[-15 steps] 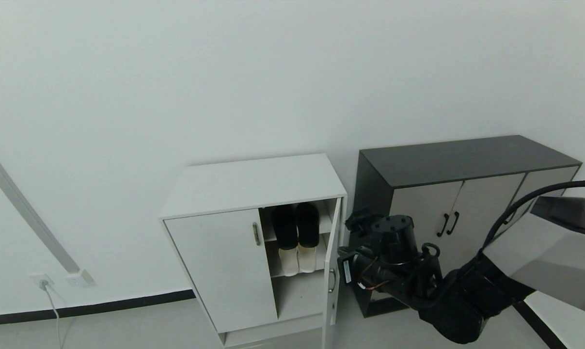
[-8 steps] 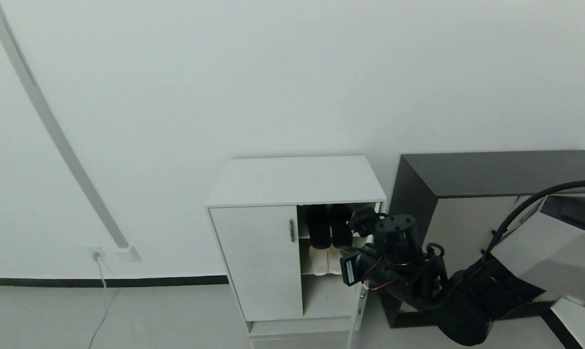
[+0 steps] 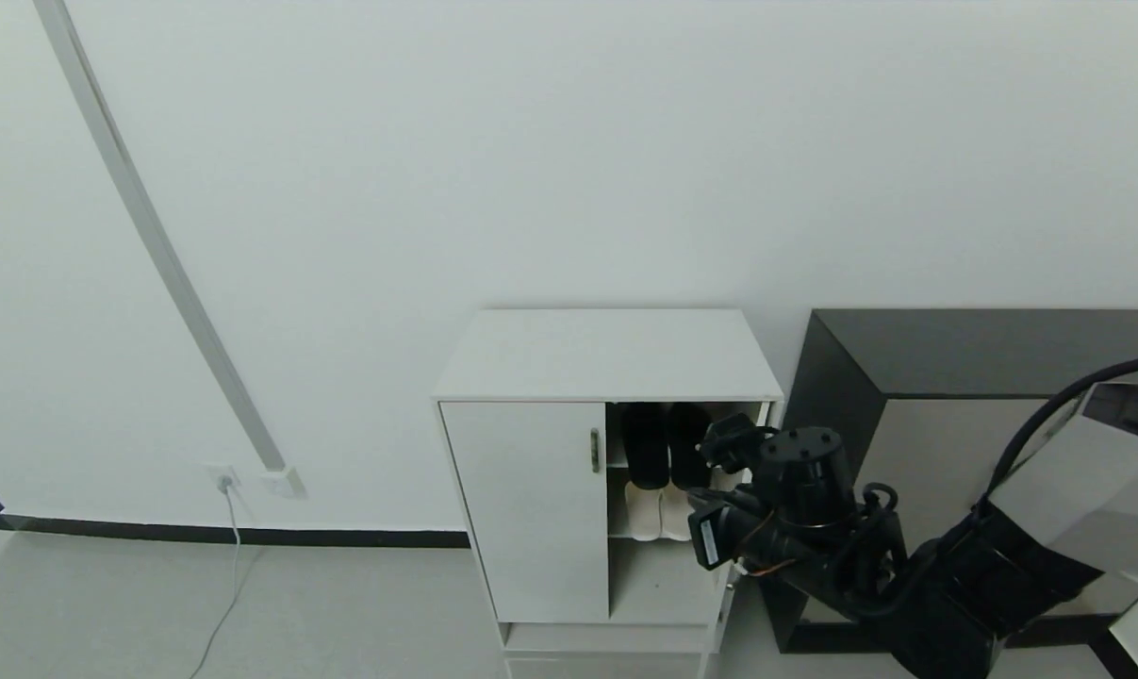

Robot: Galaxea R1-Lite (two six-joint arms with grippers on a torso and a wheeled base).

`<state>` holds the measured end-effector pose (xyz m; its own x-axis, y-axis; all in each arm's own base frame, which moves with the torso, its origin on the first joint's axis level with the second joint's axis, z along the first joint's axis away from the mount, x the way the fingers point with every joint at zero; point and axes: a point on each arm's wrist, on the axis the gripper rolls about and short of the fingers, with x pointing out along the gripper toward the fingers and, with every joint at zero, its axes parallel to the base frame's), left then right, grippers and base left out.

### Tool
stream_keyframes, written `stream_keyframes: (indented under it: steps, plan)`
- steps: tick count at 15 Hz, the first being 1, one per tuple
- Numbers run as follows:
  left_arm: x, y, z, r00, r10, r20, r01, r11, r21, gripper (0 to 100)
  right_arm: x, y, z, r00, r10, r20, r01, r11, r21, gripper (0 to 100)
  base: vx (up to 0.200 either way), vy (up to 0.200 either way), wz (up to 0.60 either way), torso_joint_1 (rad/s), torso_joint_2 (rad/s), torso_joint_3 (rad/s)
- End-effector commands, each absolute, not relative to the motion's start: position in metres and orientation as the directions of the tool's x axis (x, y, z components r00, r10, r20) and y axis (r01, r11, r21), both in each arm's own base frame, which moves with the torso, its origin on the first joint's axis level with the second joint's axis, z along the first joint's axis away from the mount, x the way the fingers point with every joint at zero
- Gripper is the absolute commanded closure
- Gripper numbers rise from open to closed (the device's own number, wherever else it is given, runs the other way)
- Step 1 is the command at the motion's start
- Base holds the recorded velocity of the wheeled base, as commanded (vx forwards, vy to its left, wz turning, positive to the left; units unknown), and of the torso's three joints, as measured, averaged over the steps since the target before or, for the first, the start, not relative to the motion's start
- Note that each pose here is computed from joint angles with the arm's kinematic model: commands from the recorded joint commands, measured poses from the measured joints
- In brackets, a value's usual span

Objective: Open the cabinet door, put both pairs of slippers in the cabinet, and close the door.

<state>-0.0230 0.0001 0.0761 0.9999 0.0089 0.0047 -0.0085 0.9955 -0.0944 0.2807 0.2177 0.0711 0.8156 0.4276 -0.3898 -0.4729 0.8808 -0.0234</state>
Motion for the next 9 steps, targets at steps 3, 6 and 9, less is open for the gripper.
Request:
stream_keyframes:
  steps: [3, 6, 9]
  plan:
    - [-0.023, 0.000, 0.076, 1.000, 0.009, 0.003, -0.009, 0.995, -0.095, 100, 0.261, 0.174, 0.074, 0.814, 0.348, -0.464, -0.425, 0.903, -0.069, 100, 0.200, 0.000, 0.00, 0.010, 0.00, 0.006]
    - [-0.023, 0.000, 0.076, 1.000, 0.009, 0.003, -0.009, 0.995, -0.095, 100, 0.239, 0.144, 0.066, 0.792, 0.290, -0.537, -0.410, 0.904, -0.117, 100, 0.000, 0.000, 0.00, 0.000, 0.00, 0.000]
    - [-0.023, 0.000, 0.076, 1.000, 0.011, 0.003, -0.010, 0.995, -0.095, 100, 0.232, 0.138, 0.053, 0.764, 0.267, -0.588, -0.417, 0.899, -0.135, 100, 0.000, 0.000, 0.00, 0.000, 0.00, 0.000]
